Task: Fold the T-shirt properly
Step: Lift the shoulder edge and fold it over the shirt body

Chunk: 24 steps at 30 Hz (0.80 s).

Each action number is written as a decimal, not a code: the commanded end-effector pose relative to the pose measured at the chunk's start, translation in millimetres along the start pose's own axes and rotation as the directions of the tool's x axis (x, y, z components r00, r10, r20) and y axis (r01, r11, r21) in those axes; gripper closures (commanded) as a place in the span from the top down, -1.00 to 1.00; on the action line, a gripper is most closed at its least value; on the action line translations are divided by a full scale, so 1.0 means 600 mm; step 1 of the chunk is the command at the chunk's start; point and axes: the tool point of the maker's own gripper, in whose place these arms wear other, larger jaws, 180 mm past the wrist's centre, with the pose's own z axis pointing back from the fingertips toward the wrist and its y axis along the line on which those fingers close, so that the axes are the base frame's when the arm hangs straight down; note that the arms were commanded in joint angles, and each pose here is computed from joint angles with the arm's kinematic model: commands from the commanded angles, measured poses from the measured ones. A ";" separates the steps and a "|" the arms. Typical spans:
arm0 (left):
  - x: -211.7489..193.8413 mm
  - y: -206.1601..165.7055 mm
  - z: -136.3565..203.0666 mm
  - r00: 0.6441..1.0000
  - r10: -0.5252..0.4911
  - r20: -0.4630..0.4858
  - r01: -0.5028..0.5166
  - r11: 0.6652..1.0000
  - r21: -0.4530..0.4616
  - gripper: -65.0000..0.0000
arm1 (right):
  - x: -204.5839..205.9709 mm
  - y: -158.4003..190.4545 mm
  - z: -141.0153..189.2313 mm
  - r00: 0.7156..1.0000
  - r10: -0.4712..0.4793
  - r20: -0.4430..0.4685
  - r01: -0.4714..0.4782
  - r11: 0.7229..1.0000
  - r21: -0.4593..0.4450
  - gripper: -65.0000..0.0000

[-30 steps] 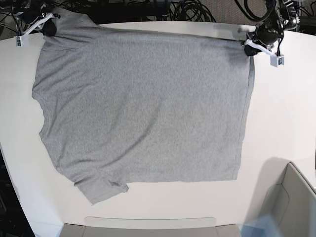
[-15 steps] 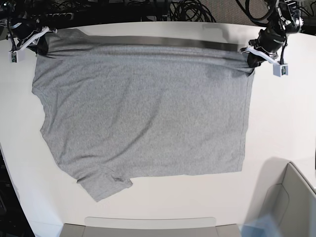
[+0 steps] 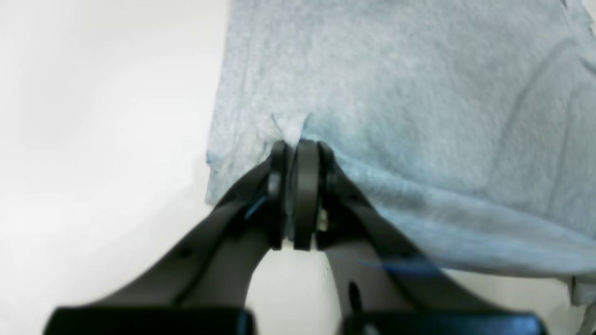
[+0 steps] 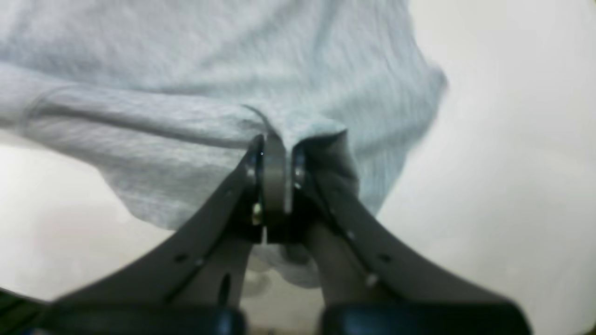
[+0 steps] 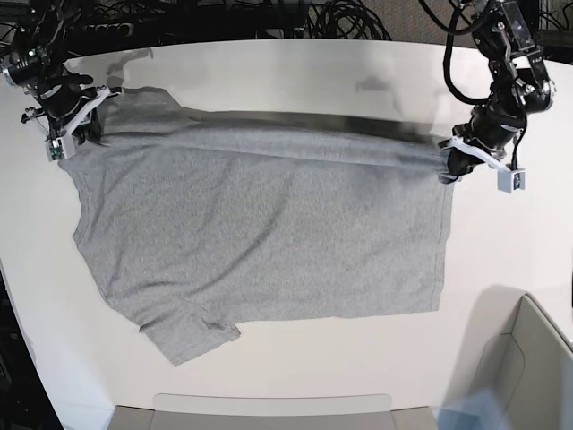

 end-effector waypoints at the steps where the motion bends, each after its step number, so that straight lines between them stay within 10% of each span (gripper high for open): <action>1: 0.018 0.006 -0.004 1.000 0.007 0.024 -0.007 1.000 0.002 -1.00 | 0.026 -0.002 0.000 0.999 0.036 0.037 -0.036 0.999 -0.013 -1.00; 24: 0.087 0.014 -0.097 1.000 -0.004 0.004 0.004 0.998 0.068 -1.00 | 0.112 0.003 -0.134 0.995 0.077 0.059 -0.079 0.997 0.022 -1.00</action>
